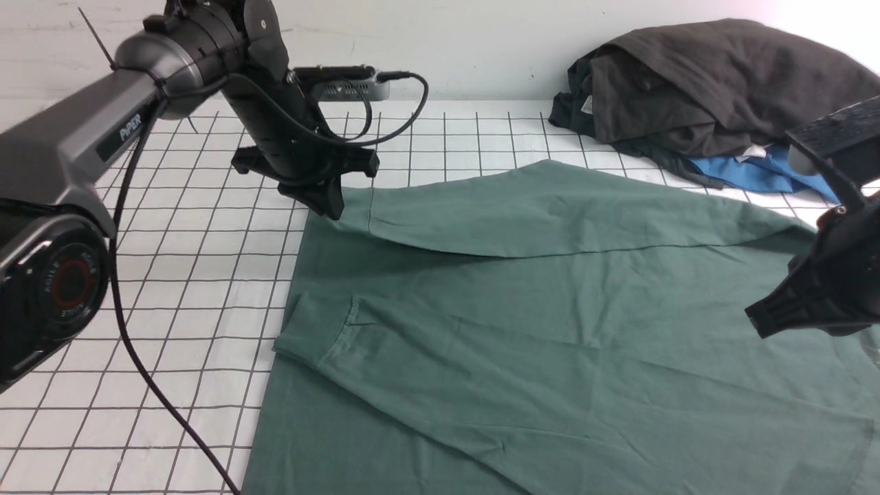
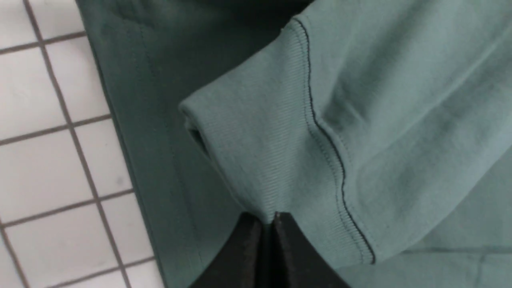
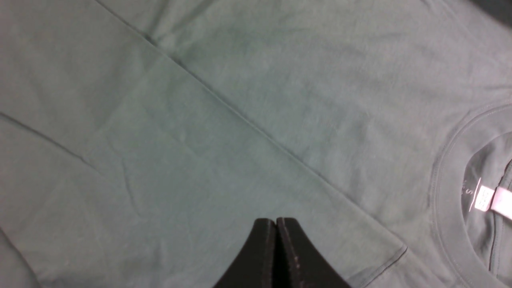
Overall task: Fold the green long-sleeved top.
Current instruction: Use the left arm to drag and drop the cuff onto the cuff closest to the left arm, then use both arms simultaneously to clamp the lower edge of the clothing fabric
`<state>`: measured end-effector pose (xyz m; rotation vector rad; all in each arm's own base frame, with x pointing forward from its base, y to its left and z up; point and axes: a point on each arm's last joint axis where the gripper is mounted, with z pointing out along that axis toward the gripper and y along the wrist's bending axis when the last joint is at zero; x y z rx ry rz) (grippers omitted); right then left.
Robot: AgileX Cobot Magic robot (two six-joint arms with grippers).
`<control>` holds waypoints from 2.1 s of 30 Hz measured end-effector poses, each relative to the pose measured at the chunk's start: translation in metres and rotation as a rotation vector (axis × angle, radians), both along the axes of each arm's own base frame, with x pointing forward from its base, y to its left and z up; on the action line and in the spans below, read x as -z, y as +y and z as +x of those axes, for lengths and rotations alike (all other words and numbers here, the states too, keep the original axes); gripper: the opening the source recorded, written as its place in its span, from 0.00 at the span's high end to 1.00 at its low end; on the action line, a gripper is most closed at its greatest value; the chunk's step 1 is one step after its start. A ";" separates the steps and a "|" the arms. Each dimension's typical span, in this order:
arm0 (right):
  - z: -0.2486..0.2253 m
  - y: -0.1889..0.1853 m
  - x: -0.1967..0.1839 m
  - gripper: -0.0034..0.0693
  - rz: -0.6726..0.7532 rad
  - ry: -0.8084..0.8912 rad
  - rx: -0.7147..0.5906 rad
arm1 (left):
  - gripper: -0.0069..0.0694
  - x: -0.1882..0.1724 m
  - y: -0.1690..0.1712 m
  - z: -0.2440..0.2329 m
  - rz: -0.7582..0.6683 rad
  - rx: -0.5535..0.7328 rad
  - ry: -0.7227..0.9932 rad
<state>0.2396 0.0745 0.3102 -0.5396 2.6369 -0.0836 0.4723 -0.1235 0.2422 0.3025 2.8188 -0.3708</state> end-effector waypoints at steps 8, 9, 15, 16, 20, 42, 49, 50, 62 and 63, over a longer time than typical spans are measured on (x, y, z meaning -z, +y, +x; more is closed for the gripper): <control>-0.004 0.004 0.002 0.97 0.029 0.044 -0.038 | 0.91 -0.037 -0.023 -0.074 0.081 0.129 0.023; -0.004 0.005 0.002 0.97 0.040 0.050 -0.046 | 0.91 -0.031 -0.022 -0.086 0.096 0.133 0.056; -0.010 0.011 -0.002 0.97 0.110 0.063 -0.092 | 0.91 0.004 -0.009 -0.127 0.134 0.104 0.141; -0.012 0.012 -0.004 0.97 0.121 0.061 -0.101 | 0.91 0.009 -0.007 -0.133 0.138 0.102 0.155; -0.015 0.015 -0.005 0.97 0.155 0.067 -0.124 | 0.89 0.030 -0.005 -0.146 0.153 0.109 0.187; -0.075 0.039 -0.036 0.97 0.141 0.032 -0.321 | 0.27 -0.045 0.000 -0.261 0.160 0.436 -0.006; -0.097 0.011 -0.061 0.97 0.086 -0.132 -0.277 | 0.27 0.001 0.013 -0.333 0.223 0.752 0.056; -0.097 0.010 -0.061 0.97 0.087 -0.131 -0.273 | 0.27 0.012 0.012 -0.339 0.236 0.808 0.071; -0.103 0.023 -0.059 0.97 0.112 -0.108 -0.351 | 0.27 0.078 -0.010 -0.336 0.333 1.064 0.127; -0.104 0.023 -0.059 0.97 0.113 -0.108 -0.357 | 0.27 0.081 -0.010 -0.334 0.347 1.072 0.122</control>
